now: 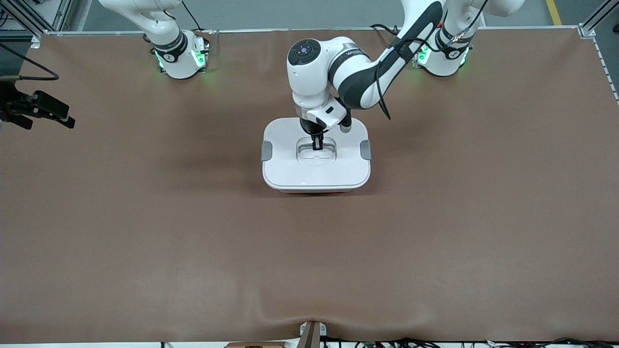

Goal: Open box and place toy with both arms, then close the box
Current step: 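Open the left gripper and release the lid handle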

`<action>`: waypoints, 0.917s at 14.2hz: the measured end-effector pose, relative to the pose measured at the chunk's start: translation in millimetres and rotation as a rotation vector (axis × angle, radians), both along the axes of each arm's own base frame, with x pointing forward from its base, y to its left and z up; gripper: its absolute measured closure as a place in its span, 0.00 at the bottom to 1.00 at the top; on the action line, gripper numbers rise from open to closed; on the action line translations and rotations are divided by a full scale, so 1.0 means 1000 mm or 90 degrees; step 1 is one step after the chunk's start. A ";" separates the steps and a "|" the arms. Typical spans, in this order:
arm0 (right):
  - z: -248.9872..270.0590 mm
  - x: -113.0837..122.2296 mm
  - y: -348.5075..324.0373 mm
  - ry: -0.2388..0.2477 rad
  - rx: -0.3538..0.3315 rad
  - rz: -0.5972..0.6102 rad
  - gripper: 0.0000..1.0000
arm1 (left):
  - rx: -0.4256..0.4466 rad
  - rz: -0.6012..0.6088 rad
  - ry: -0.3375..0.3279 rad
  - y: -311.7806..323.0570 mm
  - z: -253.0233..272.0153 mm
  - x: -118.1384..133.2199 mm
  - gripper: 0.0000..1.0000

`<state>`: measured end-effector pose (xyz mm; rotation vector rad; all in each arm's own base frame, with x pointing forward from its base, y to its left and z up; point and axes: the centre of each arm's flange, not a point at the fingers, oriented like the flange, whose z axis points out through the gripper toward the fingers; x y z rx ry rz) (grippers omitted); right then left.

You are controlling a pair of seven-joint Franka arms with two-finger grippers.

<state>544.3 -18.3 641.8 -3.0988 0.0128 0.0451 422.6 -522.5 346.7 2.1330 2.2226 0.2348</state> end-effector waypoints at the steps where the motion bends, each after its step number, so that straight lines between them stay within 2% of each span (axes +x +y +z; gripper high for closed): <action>1: 0.000 0.000 0.000 0.000 0.000 0.000 0.00 | 0.001 -0.002 0.002 -0.002 -0.002 -0.002 0.93; 10: 0.000 0.000 -0.001 0.000 -0.001 -0.001 0.00 | 0.003 0.005 0.007 -0.005 -0.005 0.002 0.93; 12: 0.000 0.000 -0.001 0.000 -0.001 -0.001 0.00 | 0.011 0.012 0.013 0.000 -0.014 0.007 0.89; 13: 0.000 0.000 -0.001 0.000 -0.001 -0.001 0.00 | 0.011 0.017 0.013 0.004 -0.015 0.011 0.84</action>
